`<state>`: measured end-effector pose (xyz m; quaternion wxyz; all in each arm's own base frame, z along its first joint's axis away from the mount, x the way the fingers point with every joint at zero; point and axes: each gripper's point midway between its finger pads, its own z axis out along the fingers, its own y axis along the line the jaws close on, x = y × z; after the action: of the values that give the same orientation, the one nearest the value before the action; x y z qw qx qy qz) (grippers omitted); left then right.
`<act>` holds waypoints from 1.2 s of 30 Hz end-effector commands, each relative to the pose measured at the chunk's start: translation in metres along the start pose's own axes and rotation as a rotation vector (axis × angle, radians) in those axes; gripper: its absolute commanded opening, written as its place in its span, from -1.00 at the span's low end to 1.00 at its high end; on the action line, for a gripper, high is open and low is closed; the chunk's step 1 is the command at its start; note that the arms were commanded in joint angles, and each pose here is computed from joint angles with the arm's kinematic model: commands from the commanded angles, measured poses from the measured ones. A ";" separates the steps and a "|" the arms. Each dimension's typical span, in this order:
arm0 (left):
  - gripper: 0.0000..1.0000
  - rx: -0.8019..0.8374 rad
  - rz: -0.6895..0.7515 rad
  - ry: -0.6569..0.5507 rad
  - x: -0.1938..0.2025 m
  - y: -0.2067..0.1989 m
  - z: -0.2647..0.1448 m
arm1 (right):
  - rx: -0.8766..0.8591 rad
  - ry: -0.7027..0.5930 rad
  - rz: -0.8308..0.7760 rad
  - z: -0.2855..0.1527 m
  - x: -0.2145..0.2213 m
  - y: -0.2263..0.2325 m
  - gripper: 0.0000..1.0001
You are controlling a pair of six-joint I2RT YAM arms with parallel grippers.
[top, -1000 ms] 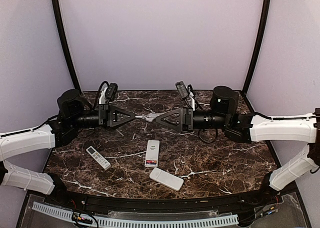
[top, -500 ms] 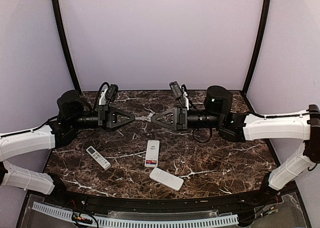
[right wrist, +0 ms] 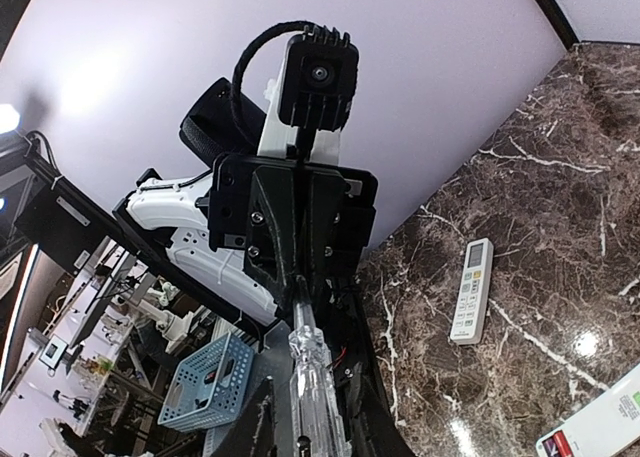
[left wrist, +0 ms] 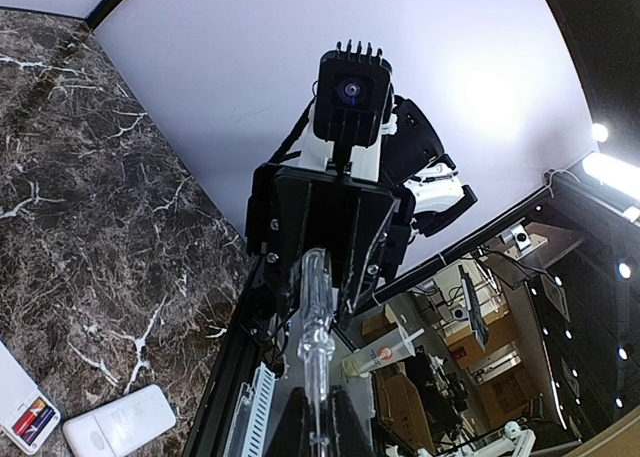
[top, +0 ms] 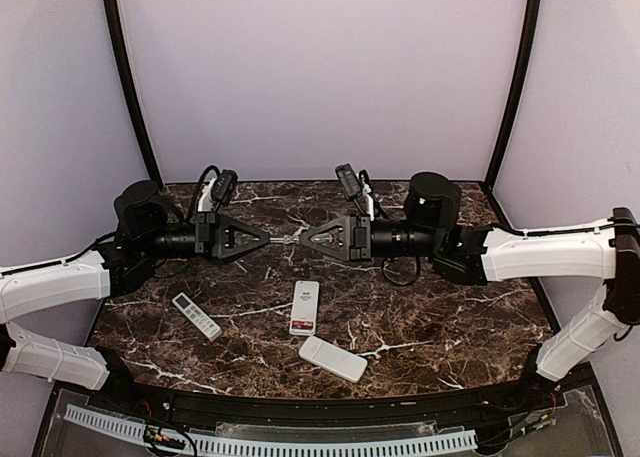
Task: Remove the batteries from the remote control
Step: Pass from the left arm to the right
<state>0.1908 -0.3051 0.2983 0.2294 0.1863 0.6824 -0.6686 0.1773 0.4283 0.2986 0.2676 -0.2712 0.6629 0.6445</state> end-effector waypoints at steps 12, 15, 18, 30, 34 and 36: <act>-0.69 -0.040 0.003 0.020 0.008 0.012 -0.001 | 0.009 -0.040 -0.018 0.003 -0.009 0.001 -1.00; -0.18 -0.081 0.009 0.008 0.008 0.017 -0.004 | 0.064 -0.055 -0.014 -0.002 -0.010 -0.005 -1.00; 0.20 -0.147 0.002 -0.014 0.007 0.028 -0.008 | 0.162 -0.057 -0.017 -0.014 -0.007 -0.016 -1.00; 0.24 -0.505 -0.113 0.002 0.043 0.120 -0.024 | 0.631 0.042 0.150 -0.085 0.069 -0.067 -1.00; 0.21 -0.558 -0.153 0.034 0.058 0.141 -0.014 | 0.712 0.062 0.219 -0.086 0.094 -0.077 -1.00; 0.18 -0.588 -0.174 0.047 0.065 0.154 -0.010 | 0.741 0.070 0.238 -0.083 0.103 -0.082 -1.00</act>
<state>0.2198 -0.2935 0.1671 0.2124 0.0844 0.8378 -0.4959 0.1611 0.3511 0.2009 0.2584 -0.1445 0.8527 0.4305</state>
